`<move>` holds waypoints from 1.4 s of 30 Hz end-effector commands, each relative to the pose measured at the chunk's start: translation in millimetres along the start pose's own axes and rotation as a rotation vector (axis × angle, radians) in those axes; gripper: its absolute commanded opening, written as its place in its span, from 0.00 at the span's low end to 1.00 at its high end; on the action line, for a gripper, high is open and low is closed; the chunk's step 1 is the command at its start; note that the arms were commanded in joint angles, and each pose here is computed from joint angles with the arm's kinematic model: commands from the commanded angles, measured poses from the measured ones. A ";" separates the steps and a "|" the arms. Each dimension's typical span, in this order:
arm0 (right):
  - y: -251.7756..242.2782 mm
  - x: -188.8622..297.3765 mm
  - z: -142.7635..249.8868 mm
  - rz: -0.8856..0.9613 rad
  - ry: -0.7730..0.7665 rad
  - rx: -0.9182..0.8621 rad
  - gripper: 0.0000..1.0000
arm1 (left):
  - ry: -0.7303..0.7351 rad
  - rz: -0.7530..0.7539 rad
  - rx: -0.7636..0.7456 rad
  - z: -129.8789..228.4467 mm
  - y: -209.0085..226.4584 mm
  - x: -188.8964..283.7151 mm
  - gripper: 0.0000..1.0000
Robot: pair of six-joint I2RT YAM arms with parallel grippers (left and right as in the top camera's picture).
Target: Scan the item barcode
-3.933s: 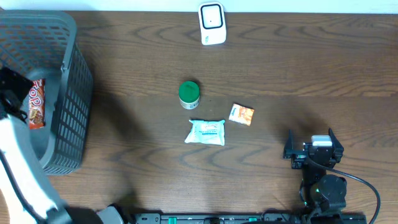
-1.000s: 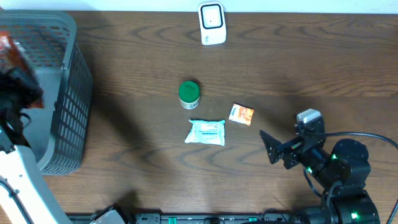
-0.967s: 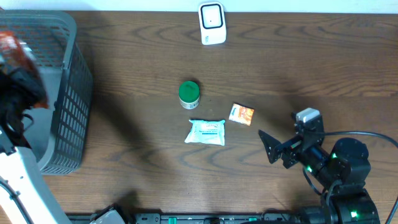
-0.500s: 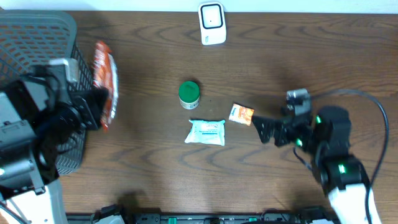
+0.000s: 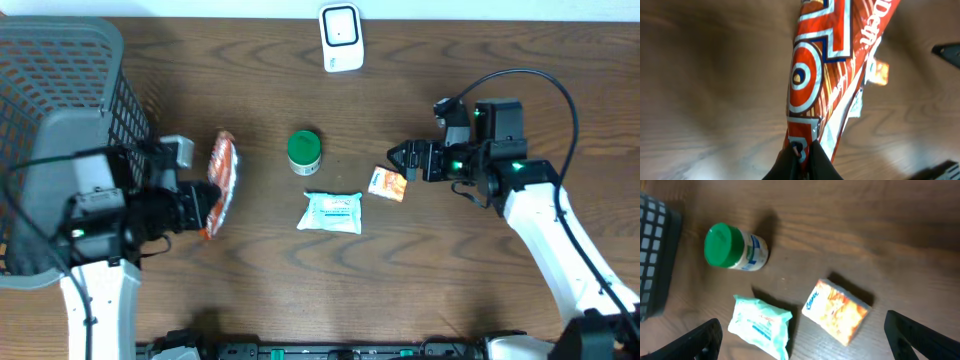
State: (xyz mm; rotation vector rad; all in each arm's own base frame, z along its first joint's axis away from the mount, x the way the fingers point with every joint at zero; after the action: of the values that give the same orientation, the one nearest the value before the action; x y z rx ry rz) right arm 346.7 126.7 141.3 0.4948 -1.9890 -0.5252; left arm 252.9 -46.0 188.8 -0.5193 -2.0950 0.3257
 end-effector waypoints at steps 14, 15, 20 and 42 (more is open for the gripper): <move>-9.1 -37.6 2.2 0.495 0.125 -0.392 0.99 | 0.209 -0.064 -0.079 43.8 17.6 -81.8 0.07; -13.2 -44.1 4.4 0.511 0.145 -0.404 0.99 | 0.223 -0.057 -0.089 45.1 16.1 -87.8 0.08; -31.3 -73.4 15.8 0.548 0.203 -0.420 0.99 | 0.266 -0.026 -0.127 49.2 5.4 -116.7 0.07; -54.3 -111.0 55.3 0.573 0.377 -0.415 0.79 | 0.269 -0.213 -0.191 41.7 13.1 -126.6 0.90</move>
State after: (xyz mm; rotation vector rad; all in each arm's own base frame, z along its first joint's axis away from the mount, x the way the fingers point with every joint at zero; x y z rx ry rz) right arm 352.5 146.7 12.4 -0.2379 -1.5126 -0.4418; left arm 269.9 -97.9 44.8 -0.4291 -1.8210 -0.0481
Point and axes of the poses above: each gripper's point midway between its finger pads, its own x axis back along the fingers, its own y axis along the line the jaws close on, z = x × y, the point moved 1 cm from there along x, back along the fingers, and after that the axes turned 6 degrees about -x, right-handed, at the moved point
